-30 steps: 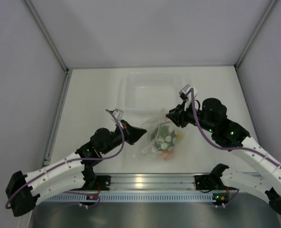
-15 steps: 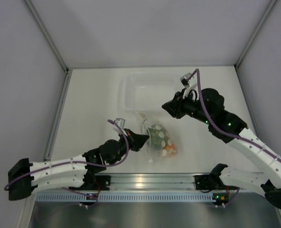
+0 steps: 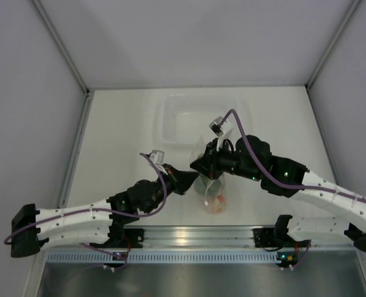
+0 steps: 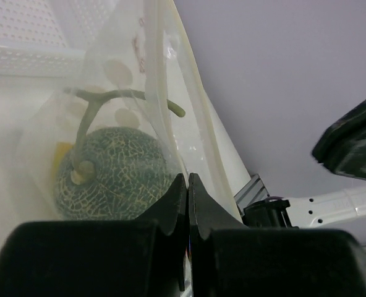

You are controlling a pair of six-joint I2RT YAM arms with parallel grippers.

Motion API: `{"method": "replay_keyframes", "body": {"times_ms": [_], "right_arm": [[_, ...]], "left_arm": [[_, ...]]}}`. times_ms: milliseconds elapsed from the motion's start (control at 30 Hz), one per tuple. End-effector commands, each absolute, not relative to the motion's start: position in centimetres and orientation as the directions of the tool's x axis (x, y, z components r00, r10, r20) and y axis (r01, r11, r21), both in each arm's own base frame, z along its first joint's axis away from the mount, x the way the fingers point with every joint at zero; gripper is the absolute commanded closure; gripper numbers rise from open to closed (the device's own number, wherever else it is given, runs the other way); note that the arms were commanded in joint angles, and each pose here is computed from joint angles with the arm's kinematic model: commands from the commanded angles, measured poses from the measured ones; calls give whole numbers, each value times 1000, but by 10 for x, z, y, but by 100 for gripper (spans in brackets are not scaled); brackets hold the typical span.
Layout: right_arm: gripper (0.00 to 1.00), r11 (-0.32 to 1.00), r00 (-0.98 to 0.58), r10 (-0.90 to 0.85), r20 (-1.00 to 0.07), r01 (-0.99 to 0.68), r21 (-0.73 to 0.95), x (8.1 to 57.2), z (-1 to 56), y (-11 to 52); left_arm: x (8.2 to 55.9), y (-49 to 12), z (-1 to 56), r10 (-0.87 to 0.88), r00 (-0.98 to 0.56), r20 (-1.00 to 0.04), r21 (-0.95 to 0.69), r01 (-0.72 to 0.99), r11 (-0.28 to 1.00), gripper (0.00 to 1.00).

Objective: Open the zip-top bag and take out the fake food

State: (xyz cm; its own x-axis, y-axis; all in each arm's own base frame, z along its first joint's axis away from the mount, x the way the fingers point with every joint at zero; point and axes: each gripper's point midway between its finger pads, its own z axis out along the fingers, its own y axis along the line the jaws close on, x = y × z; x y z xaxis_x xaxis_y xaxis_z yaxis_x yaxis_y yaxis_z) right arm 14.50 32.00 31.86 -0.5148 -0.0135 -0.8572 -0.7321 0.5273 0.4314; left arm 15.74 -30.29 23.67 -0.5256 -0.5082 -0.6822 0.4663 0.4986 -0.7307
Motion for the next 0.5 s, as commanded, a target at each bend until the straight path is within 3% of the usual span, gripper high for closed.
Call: {"method": "replay_keyframes", "body": {"times_ms": [0, 233, 467], "right_arm": [[96, 594, -520, 52, -852, -670, 445, 154, 316, 319], [96, 752, -512, 94, -854, -525, 398, 176, 281, 284], [91, 784, -504, 81, -860, -500, 368, 172, 261, 260]], "left_arm": [[155, -305, 296, -597, -477, -645, -753, 530, 390, 100], [153, -319, 293, -582, -480, -656, -748, 517, 416, 100], [154, -324, 282, -580, -487, -654, -754, 490, 438, 100]]}}
